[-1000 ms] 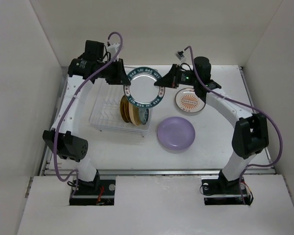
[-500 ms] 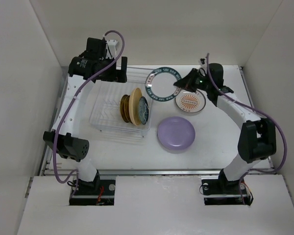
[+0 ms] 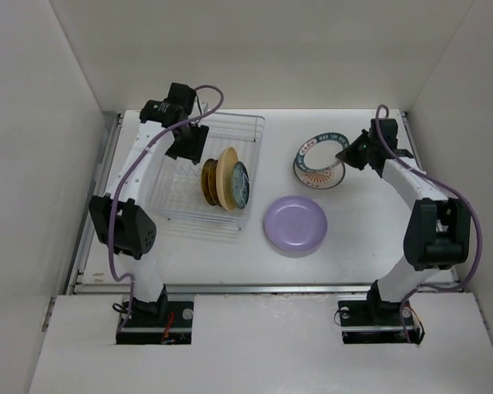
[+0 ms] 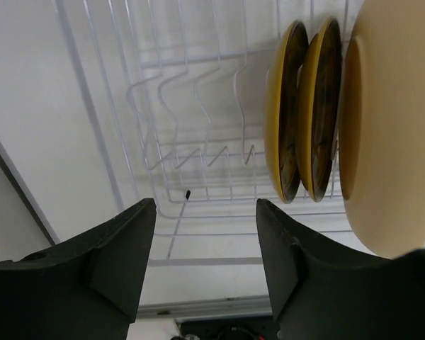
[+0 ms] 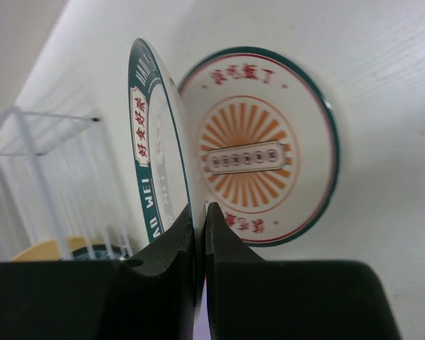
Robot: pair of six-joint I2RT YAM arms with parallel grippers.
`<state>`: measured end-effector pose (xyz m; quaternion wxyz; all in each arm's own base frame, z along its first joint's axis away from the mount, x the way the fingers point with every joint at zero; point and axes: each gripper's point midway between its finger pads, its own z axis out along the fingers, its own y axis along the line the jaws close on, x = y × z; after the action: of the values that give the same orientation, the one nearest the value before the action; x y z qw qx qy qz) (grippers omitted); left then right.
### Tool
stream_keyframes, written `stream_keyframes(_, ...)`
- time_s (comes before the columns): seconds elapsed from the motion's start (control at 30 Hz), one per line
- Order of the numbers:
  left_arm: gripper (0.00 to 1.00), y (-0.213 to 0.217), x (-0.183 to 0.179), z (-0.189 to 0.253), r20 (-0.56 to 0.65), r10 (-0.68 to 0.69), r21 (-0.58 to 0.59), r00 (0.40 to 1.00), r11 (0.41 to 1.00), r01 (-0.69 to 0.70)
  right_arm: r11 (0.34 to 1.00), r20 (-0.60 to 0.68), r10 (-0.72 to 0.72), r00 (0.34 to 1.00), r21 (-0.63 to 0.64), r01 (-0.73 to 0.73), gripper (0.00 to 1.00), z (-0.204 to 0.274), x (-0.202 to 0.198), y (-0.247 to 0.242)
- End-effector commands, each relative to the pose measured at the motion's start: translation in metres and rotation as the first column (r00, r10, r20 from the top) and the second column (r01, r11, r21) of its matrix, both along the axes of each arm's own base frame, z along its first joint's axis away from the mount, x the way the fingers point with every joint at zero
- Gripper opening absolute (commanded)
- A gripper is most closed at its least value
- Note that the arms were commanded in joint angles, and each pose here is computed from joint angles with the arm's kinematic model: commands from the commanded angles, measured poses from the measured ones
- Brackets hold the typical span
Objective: Unload the plates from the dish rack
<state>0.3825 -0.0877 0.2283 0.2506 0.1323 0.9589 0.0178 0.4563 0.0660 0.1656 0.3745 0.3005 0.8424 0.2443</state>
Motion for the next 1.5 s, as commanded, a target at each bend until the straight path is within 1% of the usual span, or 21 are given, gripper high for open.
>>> stream_keyframes(0.0,0.55,0.003,-0.014,-0.020,-0.107,-0.029,0.027,0.994,0.999,0.032,0.998,-0.095,-0.051,0.994,-0.030,0.048,0.00,-0.032,-0.004,-0.010)
stream_keyframes(0.07,0.55,0.002,-0.015,-0.028,-0.131,-0.033,0.022,0.991,0.999,0.036,0.997,-0.120,-0.067,0.991,-0.045,0.062,0.00,-0.044,-0.006,-0.013)
stream_keyframes(0.13,0.57,0.000,-0.014,-0.032,-0.144,-0.037,0.016,0.989,0.999,0.040,0.996,-0.142,-0.069,0.987,-0.060,0.061,0.04,-0.052,-0.008,-0.015)
stream_keyframes(0.2,0.57,-0.002,-0.015,-0.032,-0.146,-0.041,0.008,0.988,0.999,0.043,0.996,-0.185,-0.070,0.980,-0.073,0.058,0.07,-0.071,-0.011,-0.020)
stream_keyframes(0.27,0.57,-0.002,-0.015,-0.032,-0.146,-0.041,0.008,0.988,0.999,0.043,0.995,-0.208,-0.055,0.977,-0.090,0.037,0.15,-0.083,-0.012,-0.021)
stream_keyframes(0.3,0.57,-0.002,-0.015,-0.032,-0.146,-0.041,0.008,0.988,0.999,0.043,0.995,-0.243,-0.055,0.968,-0.091,0.034,0.19,-0.093,-0.014,-0.021)
stream_keyframes(0.33,0.57,-0.002,-0.015,-0.032,-0.146,-0.041,0.008,0.988,0.999,0.043,0.995,-0.264,-0.047,0.963,-0.100,0.021,0.38,-0.100,-0.017,-0.021)
stream_keyframes(0.37,0.57,-0.003,-0.015,-0.032,-0.148,-0.046,0.000,0.988,0.999,0.046,0.994,-0.271,-0.039,0.962,-0.108,0.010,0.48,-0.102,-0.016,-0.021)
stream_keyframes(0.4,0.57,-0.005,-0.016,-0.032,-0.150,-0.052,-0.012,0.987,0.999,0.050,0.993,-0.294,-0.047,0.955,-0.115,0.013,0.57,-0.105,-0.019,-0.023)
stream_keyframes(0.47,0.57,-0.008,-0.017,-0.028,-0.140,-0.061,-0.014,0.988,0.998,0.060,0.991,-0.334,-0.062,0.940,-0.133,0.018,0.67,-0.117,-0.024,-0.026)
stream_keyframes(0.57,0.58,-0.008,-0.019,-0.031,-0.148,-0.069,-0.009,0.987,0.998,0.068,0.987,-0.377,-0.066,0.924,-0.160,0.005,0.68,-0.133,-0.031,-0.031)
stream_keyframes(0.6,0.58,-0.008,-0.019,-0.031,-0.148,-0.069,-0.009,0.987,0.998,0.068,0.987,-0.369,-0.066,0.927,-0.160,0.006,0.66,-0.130,-0.028,-0.031)
stream_keyframes(0.63,0.58,-0.008,-0.019,-0.031,-0.148,-0.069,-0.009,0.987,0.998,0.068,0.987,-0.393,-0.066,0.917,-0.160,0.002,0.63,-0.138,-0.031,-0.031)
stream_keyframes(0.73,0.58,-0.009,-0.019,-0.031,-0.150,-0.074,-0.019,0.986,0.997,0.072,0.986,-0.379,-0.058,0.923,-0.166,-0.006,0.63,-0.134,-0.024,-0.031)
stream_keyframes(0.83,0.58,-0.009,-0.019,-0.031,-0.150,-0.074,-0.019,0.986,0.997,0.072,0.987,-0.374,-0.051,0.926,-0.158,-0.010,0.57,-0.134,-0.017,-0.029)
stream_keyframes(1.2,0.59,-0.012,-0.021,-0.034,-0.159,-0.091,-0.014,0.983,0.996,0.090,0.985,-0.390,-0.031,0.920,-0.167,-0.038,0.57,-0.131,0.000,-0.026)
stream_keyframes(1.33,0.59,-0.009,-0.024,-0.040,-0.184,-0.085,0.000,0.979,0.996,0.086,0.984,-0.352,-0.024,0.936,-0.173,-0.040,0.69,-0.111,-0.005,-0.026)
stream_keyframes(1.37,0.59,-0.010,-0.023,-0.047,-0.204,-0.084,0.005,0.975,0.996,0.087,0.983,-0.321,-0.018,0.947,-0.179,-0.042,0.76,-0.096,-0.006,-0.026)
stream_keyframes(1.4,0.59,-0.012,-0.026,-0.048,-0.218,-0.091,-0.009,0.972,0.996,0.091,0.982,-0.307,-0.012,0.952,-0.185,-0.048,0.78,-0.090,-0.008,-0.027)
stream_keyframes(1.43,0.61,-0.014,-0.026,-0.052,-0.231,-0.103,-0.014,0.967,0.995,0.103,0.982,-0.301,-0.011,0.953,-0.185,-0.047,0.79,-0.086,-0.011,-0.027)
stream_keyframes(1.47,0.63,-0.017,-0.027,-0.052,-0.231,-0.112,-0.014,0.966,0.994,0.112,0.980,-0.263,-0.006,0.965,-0.192,-0.047,0.79,-0.069,-0.011,-0.027)
